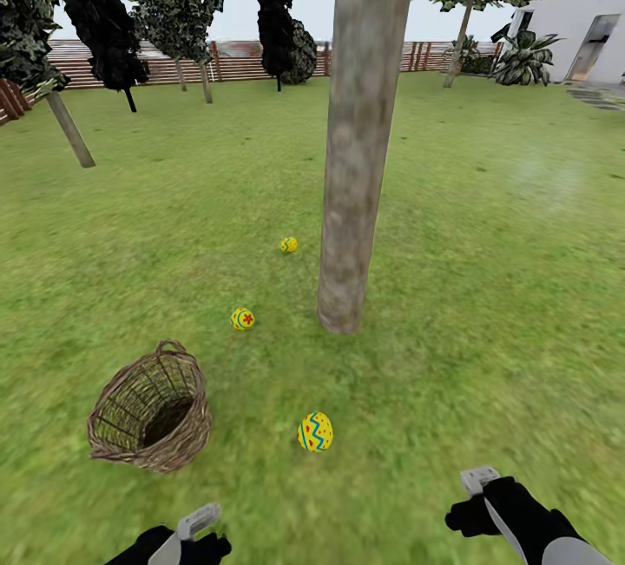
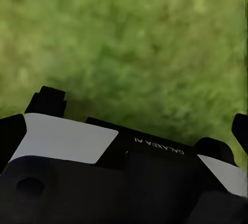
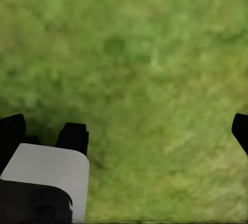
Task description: Take the three Easter eggs out of the wicker basket on the lawn in the garden, then place them on the lawn next to a single tree (choose any tree) so that all three eggs are next to the same tree and none are left in the basket.
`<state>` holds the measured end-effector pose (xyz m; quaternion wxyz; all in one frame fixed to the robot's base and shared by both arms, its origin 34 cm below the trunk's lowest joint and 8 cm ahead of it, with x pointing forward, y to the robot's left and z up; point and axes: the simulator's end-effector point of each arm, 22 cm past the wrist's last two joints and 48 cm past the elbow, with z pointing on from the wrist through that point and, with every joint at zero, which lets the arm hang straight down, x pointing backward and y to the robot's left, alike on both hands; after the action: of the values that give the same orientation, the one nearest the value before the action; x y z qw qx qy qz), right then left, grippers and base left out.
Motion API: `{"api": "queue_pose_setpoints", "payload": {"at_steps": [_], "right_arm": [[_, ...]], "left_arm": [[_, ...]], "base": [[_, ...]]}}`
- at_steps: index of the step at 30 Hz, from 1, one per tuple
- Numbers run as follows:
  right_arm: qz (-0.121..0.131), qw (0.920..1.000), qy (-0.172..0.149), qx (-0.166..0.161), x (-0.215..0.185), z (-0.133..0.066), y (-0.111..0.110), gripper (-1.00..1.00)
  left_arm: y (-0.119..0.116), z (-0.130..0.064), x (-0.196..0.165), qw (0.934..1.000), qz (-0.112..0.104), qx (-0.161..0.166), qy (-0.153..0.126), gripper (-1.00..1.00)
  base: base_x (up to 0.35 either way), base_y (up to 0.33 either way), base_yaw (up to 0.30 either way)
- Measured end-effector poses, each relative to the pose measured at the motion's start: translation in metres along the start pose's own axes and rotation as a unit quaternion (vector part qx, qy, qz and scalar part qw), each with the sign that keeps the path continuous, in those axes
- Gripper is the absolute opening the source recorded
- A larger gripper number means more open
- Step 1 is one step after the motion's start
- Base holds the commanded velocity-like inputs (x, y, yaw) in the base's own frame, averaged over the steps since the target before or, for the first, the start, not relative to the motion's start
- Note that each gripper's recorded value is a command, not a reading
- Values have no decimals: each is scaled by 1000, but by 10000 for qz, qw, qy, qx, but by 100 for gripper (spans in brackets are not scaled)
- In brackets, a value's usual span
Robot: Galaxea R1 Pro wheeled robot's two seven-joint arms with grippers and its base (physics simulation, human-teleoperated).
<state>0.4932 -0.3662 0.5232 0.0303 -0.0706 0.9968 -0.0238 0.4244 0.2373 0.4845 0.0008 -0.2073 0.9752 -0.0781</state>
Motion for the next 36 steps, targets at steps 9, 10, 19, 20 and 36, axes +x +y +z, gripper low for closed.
{"api": "queue_pose_setpoints", "payload": {"at_steps": [9,10,19,20,36], "right_arm": [[14,9988,432,226,54,5,4,100],[9,9988,444,224,58,5,4,100],[-22,9979,637,107,108,3,16,100],[-22,9978,657,98,112,2,16,100],[-31,9950,993,25,176,-17,23,100]], "left_arm": [[20,-12,45,9977,-212,373,515,100],[26,-14,47,9977,-234,333,547,100],[63,-28,56,9973,-259,-316,603,100],[65,-29,55,9974,-252,-363,566,100],[87,-47,108,9945,-268,-608,807,100]], "base": [[0,0,0],[0,0,0],[0,0,0],[0,0,0],[0,0,0]]}}
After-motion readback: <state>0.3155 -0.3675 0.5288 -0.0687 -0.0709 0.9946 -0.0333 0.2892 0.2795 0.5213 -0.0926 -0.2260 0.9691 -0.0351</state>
